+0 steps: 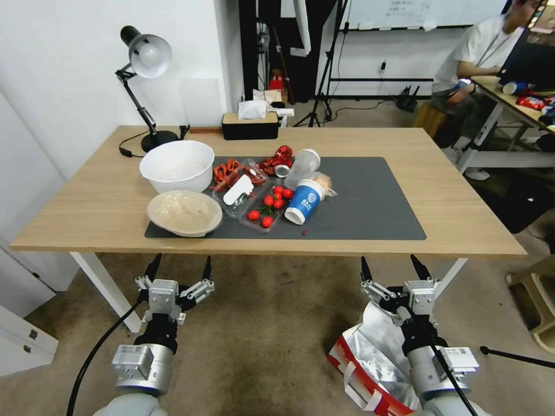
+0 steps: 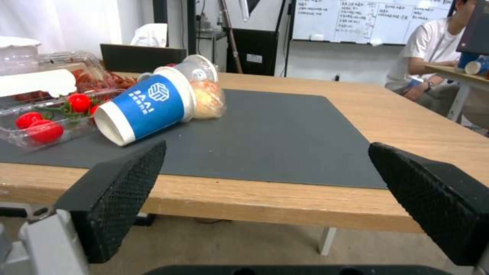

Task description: Pick up the food delivery bag from the floor and place it on the table.

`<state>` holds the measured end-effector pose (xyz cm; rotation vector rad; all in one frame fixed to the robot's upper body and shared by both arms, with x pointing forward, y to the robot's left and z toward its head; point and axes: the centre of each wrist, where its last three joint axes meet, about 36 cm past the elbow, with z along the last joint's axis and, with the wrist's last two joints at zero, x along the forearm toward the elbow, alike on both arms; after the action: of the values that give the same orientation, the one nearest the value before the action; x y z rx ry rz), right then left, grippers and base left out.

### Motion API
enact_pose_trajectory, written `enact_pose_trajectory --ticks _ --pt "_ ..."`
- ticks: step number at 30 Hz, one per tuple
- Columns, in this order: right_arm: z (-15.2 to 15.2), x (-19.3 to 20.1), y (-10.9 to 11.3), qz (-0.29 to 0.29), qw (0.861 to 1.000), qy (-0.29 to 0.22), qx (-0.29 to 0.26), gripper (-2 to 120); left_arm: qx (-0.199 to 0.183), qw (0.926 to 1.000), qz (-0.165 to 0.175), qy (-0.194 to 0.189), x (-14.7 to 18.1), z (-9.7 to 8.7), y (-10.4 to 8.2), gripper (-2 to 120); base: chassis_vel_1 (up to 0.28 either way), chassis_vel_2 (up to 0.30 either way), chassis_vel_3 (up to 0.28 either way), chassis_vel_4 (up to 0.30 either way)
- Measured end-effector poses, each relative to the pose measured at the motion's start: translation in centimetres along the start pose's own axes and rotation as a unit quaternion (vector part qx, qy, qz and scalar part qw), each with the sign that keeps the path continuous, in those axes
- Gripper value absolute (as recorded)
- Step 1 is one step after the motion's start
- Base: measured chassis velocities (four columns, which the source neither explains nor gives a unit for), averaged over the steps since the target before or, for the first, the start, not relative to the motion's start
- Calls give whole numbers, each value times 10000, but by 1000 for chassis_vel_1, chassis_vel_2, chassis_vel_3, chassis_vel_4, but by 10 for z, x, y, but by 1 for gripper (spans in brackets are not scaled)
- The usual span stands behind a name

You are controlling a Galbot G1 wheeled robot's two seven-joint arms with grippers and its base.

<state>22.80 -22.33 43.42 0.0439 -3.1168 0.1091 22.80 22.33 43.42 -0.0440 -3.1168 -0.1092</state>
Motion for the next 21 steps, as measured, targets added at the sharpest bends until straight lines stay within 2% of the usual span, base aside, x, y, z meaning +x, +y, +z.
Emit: enact_pose_trajectory --ticks 21 --pt "0 0 0 0 10000 0 0 100 0 10000 0 0 0 0 0 100 0 0 0 0"
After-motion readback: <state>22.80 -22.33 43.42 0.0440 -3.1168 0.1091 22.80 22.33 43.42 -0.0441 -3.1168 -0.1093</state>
